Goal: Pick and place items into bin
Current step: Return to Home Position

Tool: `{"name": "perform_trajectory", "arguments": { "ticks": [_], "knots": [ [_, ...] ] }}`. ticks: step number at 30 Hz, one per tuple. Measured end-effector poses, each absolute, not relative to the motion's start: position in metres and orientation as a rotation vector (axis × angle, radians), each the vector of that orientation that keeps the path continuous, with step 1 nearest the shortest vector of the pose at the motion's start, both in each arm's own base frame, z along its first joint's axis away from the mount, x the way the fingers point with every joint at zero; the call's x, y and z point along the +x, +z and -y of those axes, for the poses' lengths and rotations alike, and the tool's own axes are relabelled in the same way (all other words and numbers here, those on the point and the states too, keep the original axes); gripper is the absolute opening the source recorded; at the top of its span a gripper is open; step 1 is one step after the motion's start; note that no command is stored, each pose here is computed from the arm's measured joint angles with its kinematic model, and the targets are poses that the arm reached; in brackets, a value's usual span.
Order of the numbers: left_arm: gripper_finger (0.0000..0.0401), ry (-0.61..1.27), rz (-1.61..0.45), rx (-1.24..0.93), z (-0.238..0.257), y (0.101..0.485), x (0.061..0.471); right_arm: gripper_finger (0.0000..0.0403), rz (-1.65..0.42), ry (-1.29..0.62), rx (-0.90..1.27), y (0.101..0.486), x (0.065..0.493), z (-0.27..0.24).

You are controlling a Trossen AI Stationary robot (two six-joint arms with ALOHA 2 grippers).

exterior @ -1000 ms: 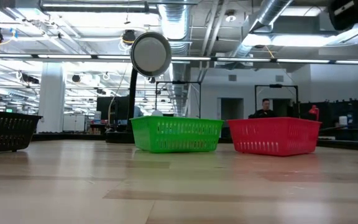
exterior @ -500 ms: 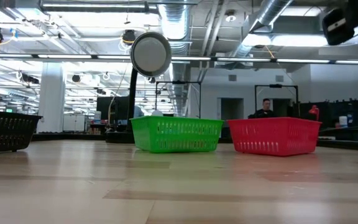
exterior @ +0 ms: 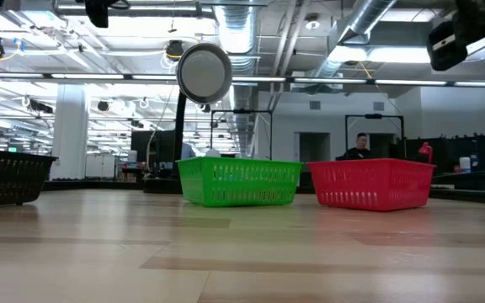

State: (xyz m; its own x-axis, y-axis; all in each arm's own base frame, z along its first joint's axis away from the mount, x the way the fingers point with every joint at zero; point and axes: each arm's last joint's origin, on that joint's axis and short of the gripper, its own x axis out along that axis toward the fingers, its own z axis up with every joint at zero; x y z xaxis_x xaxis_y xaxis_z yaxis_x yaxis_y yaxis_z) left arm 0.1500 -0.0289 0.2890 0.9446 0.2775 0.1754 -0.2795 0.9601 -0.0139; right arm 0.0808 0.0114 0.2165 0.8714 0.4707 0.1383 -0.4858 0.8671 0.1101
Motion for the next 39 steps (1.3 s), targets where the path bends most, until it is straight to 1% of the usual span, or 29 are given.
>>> {"name": "perform_trajectory", "arguments": {
  "ticks": [4, 7, 9, 11, 14, 21, 24, 27, 31, 35, 39],
  "knots": [
    [0.0000, 0.230, 0.150, -0.002, 0.019, 0.290, 0.136, 0.0139, 0.064, 0.529, 0.112, 0.212, 0.081, -0.012],
    [0.0000, 0.259, 0.149, -0.024, 0.013, 0.291, 0.120, 0.0138, -0.005, 0.494, 0.133, 0.205, 0.082, -0.012],
    [0.0000, 0.261, 0.181, -0.052, 0.010, 0.293, 0.108, 0.0137, -0.007, 0.486, 0.150, 0.205, 0.082, -0.012],
    [0.0000, 0.211, 0.233, -0.067, 0.010, 0.291, 0.098, 0.0137, -0.010, 0.486, 0.147, 0.205, 0.082, -0.012],
    [0.0000, 0.131, 0.278, -0.075, 0.011, 0.274, 0.091, 0.0139, 0.009, 0.486, 0.090, 0.205, 0.082, -0.012],
    [0.0000, 0.093, 0.491, -0.087, 0.010, 0.244, 0.082, 0.0141, 0.016, 0.485, 0.067, 0.205, 0.082, -0.011],
    [0.0000, 0.053, 0.469, -0.073, 0.012, 0.230, 0.084, 0.0141, 0.017, 0.484, 0.062, 0.205, 0.082, -0.011],
    [0.0000, 0.067, 0.437, -0.082, 0.012, 0.218, 0.087, 0.0139, 0.069, 0.487, 0.059, 0.204, 0.084, -0.011],
    [0.0000, 0.071, 0.408, -0.078, 0.013, 0.207, 0.090, 0.0137, 0.115, 0.489, 0.049, 0.191, 0.090, -0.011],
    [0.0000, 0.063, 0.361, -0.077, 0.013, 0.202, 0.092, 0.0139, 0.083, 0.485, 0.145, 0.179, 0.093, -0.010],
    [0.0000, 0.060, 0.316, -0.080, 0.014, 0.198, 0.093, 0.0138, 0.084, 0.485, 0.157, 0.179, 0.093, -0.010]
  ]
}}
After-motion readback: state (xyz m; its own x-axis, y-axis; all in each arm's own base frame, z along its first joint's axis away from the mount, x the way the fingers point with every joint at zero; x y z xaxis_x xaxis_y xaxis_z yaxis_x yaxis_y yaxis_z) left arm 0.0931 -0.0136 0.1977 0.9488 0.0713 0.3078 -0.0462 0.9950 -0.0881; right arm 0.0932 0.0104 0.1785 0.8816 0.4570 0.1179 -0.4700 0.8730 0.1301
